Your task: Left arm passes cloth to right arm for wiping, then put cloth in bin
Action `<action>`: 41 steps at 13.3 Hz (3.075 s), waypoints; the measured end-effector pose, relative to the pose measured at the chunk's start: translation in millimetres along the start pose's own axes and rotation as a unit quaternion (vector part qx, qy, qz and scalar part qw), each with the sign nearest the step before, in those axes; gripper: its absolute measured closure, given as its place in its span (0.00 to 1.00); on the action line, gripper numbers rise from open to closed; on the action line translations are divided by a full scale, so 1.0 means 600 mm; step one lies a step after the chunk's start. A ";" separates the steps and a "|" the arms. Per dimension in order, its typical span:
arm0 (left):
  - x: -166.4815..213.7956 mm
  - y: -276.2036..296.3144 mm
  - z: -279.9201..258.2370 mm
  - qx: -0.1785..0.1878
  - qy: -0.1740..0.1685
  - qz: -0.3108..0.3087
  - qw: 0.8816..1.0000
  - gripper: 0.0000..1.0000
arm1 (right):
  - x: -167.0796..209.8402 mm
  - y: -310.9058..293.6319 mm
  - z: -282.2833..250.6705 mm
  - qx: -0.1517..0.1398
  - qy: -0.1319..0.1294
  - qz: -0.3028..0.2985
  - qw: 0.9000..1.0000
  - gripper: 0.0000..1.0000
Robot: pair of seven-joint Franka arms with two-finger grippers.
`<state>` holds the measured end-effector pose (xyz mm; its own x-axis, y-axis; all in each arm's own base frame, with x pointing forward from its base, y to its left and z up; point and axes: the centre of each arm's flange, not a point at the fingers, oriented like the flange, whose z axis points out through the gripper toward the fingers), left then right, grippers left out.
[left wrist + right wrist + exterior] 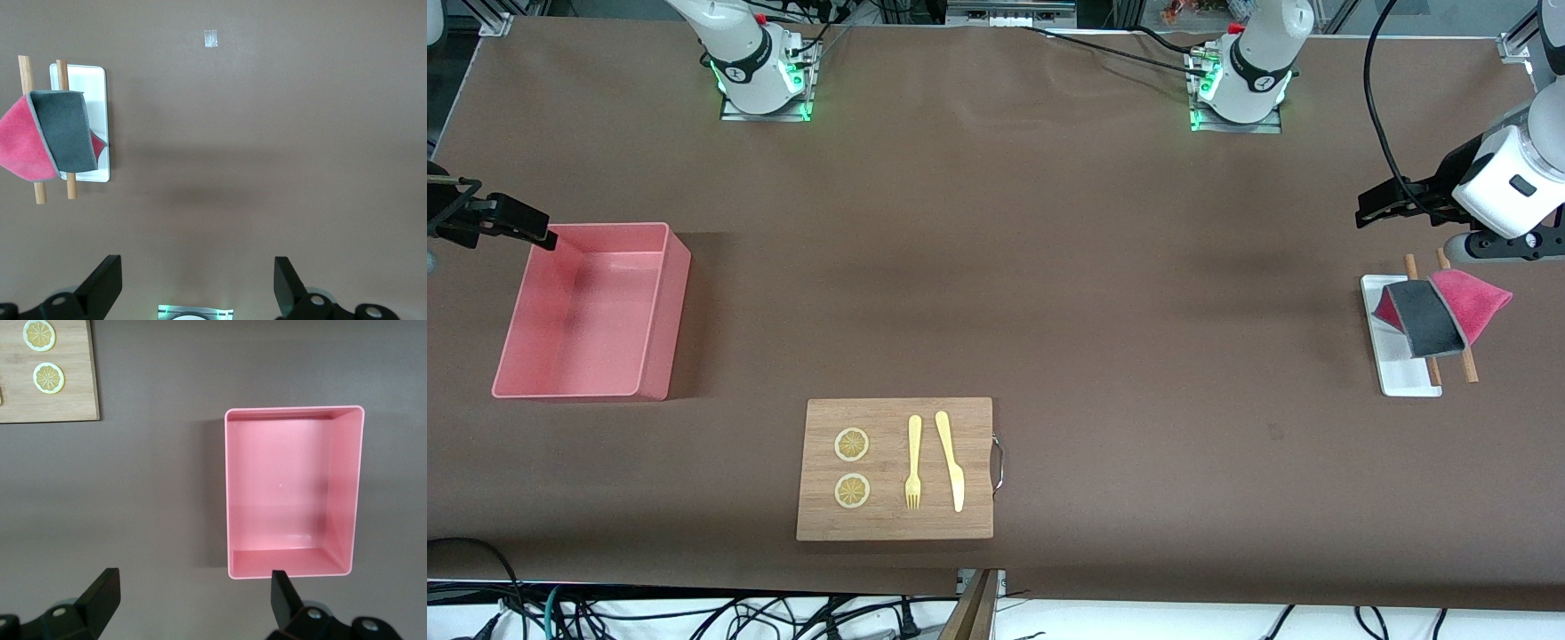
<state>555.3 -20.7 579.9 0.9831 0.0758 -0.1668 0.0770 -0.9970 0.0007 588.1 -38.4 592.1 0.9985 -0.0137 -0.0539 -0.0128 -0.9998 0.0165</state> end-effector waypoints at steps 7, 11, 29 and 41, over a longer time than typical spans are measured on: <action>0.053 -0.401 0.126 -0.017 -0.025 0.030 0.999 0.00 | 0.000 0.001 0.000 0.001 0.000 0.001 1.000 0.00; 0.066 -0.551 0.249 -0.051 -0.035 0.042 0.997 0.00 | 0.000 0.001 0.000 0.001 0.000 0.001 1.000 0.00; 0.141 -0.568 0.422 -0.094 -0.031 0.076 0.992 0.84 | 0.000 0.003 0.000 0.001 0.000 0.002 1.000 0.00; 0.147 -0.356 0.199 -0.244 -0.074 0.104 0.961 0.95 | 0.001 -0.002 0.002 0.011 -0.001 0.000 1.000 0.00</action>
<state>605.9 197.1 447.1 0.9539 -0.1633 -0.2519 -0.0142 -0.8628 0.5053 588.6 -37.4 590.7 0.9983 -0.0147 -0.0563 -0.0150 -0.9999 -0.0056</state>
